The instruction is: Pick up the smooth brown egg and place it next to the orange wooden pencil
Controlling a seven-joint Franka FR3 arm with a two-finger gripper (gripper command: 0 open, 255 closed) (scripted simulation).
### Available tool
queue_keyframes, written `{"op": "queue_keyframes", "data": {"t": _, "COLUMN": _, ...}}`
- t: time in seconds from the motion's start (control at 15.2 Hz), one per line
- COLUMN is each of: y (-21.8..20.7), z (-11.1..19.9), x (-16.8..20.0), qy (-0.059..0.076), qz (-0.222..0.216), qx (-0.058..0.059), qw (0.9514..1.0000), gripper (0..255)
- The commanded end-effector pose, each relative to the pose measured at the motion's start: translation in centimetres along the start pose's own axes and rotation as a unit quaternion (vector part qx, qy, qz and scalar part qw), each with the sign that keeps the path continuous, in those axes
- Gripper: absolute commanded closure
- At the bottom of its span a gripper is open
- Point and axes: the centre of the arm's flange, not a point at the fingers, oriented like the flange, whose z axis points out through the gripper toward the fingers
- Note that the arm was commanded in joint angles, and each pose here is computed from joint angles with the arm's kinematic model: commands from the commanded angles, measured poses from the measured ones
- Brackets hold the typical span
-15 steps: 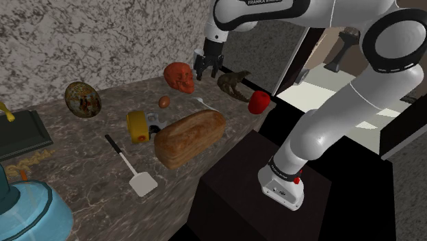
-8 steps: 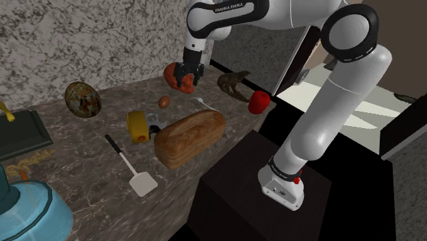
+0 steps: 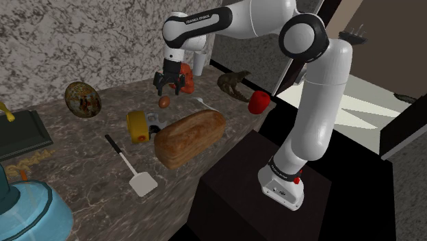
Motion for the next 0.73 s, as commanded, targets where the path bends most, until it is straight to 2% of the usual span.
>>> {"op": "queue_keyframes", "data": {"t": 0.0, "y": -0.6, "z": 0.7, "x": 1.3, "qy": -0.006, "qz": 0.003, "qx": 0.006, "qw": 1.0000, "gripper": 0}}
{"op": "queue_keyframes", "data": {"t": 0.46, "y": -0.6, "z": 4.7, "x": 1.3, "qy": -0.006, "qz": 0.003, "qx": 0.006, "qw": 1.0000, "gripper": 0}}
{"op": "queue_keyframes", "data": {"t": 0.66, "y": -0.6, "z": 4.7, "x": 1.3, "qy": -0.006, "qz": 0.003, "qx": 0.006, "qw": 1.0000, "gripper": 0}}
